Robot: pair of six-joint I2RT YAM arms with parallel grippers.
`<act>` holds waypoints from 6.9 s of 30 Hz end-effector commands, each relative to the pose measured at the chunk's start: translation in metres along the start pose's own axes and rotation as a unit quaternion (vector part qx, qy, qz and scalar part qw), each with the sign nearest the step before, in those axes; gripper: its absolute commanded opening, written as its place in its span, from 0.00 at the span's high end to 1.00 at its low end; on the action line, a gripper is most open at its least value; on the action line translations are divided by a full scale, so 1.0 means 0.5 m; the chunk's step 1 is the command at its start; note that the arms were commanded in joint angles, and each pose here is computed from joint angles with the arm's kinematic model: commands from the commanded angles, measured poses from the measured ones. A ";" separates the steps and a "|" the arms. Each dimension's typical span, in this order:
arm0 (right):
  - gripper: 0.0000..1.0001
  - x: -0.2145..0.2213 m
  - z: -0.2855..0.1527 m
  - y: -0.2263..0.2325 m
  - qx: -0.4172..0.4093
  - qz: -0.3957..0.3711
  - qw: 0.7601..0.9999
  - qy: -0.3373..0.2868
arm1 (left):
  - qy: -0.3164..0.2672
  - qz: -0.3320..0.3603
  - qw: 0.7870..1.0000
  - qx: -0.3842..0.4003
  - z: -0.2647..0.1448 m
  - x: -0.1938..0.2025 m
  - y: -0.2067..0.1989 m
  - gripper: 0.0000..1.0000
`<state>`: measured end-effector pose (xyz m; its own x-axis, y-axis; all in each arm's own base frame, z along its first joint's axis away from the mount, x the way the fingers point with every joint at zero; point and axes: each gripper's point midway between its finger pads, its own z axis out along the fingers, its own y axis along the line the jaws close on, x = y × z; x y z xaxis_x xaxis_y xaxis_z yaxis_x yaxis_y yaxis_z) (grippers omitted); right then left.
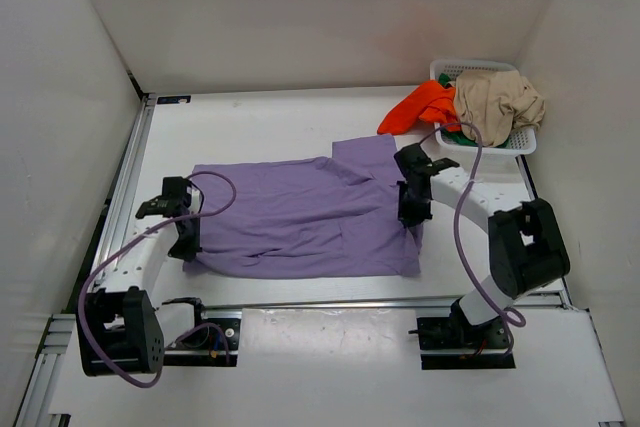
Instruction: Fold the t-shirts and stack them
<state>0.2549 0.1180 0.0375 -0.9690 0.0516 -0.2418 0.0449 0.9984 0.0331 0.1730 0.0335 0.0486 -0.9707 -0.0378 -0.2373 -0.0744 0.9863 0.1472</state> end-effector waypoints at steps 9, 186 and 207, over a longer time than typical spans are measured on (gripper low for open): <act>1.00 -0.222 -0.701 -0.081 -0.089 0.088 0.845 -0.520 | -0.392 -0.095 0.912 -0.081 -0.432 -0.266 0.126 0.90; 0.47 -0.206 -0.160 0.370 -0.257 -0.085 0.958 -0.092 | 0.133 -0.063 0.984 0.097 0.082 -0.054 -0.028 0.90; 0.62 -0.220 0.036 0.228 -0.155 0.034 0.987 -0.012 | 0.137 -0.062 0.984 0.093 0.084 -0.047 -0.026 0.90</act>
<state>0.3632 0.2183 0.0325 -0.9650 0.1356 -0.2245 0.0614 0.9490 0.3092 0.2036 0.0298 0.0097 -0.9816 -0.1794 0.0655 -0.1824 0.9823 -0.0421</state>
